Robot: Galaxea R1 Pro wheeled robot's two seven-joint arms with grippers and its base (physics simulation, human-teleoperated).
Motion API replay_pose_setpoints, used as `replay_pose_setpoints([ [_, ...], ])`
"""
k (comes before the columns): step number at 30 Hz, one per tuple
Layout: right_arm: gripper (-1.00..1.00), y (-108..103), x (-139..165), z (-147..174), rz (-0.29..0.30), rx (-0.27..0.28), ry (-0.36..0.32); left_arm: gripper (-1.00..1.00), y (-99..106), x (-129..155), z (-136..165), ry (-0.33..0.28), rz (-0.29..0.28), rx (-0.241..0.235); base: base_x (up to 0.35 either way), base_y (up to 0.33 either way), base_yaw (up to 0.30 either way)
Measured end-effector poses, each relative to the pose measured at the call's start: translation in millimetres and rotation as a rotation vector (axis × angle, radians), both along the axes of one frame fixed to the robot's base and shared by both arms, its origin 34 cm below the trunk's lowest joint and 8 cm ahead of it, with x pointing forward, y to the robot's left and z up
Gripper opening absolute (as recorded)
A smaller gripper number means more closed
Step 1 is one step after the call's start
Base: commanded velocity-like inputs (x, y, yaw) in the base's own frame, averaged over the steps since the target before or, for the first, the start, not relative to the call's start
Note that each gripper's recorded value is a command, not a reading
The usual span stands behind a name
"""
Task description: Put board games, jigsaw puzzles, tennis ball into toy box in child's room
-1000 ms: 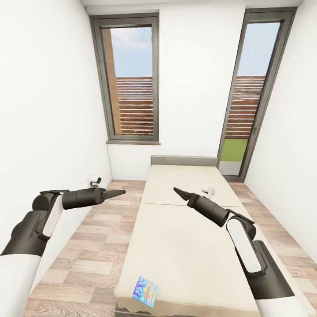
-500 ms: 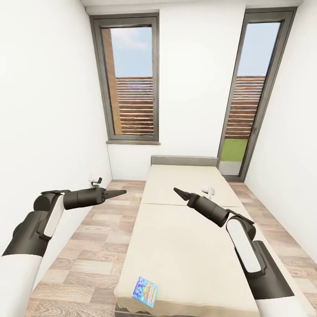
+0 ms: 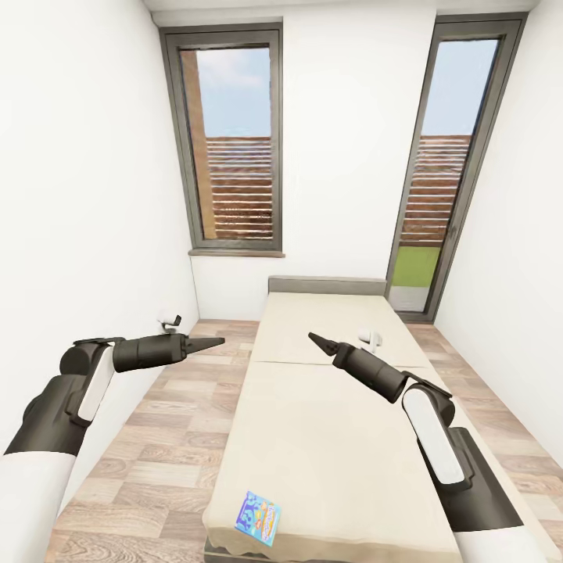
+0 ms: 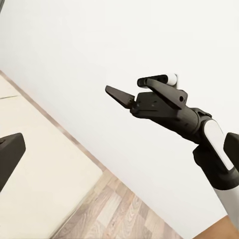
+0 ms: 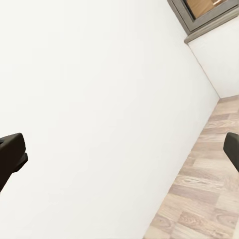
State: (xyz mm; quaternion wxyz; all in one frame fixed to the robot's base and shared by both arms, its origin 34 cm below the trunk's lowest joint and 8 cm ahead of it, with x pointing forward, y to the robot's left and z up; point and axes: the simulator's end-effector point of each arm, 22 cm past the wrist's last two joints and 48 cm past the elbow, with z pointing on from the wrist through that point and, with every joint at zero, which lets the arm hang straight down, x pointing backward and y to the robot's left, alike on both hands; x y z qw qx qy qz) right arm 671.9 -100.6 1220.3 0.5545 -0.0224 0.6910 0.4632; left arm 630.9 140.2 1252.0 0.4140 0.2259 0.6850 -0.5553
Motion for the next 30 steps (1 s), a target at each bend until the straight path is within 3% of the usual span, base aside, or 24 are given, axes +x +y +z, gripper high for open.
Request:
replay_pose_setpoints([
  [24,1.0,-2,-1,-1,0.007,0.003,0.007,1.0,1,1,-1,-0.001,0.007,0.004,-0.001,0.113,0.0],
  [30,1.0,0,-10,-17,0.018,0.03,0.045,1.0,2,2,-1,-0.001,0.008,0.005,-0.147,0.117,0.0],
])
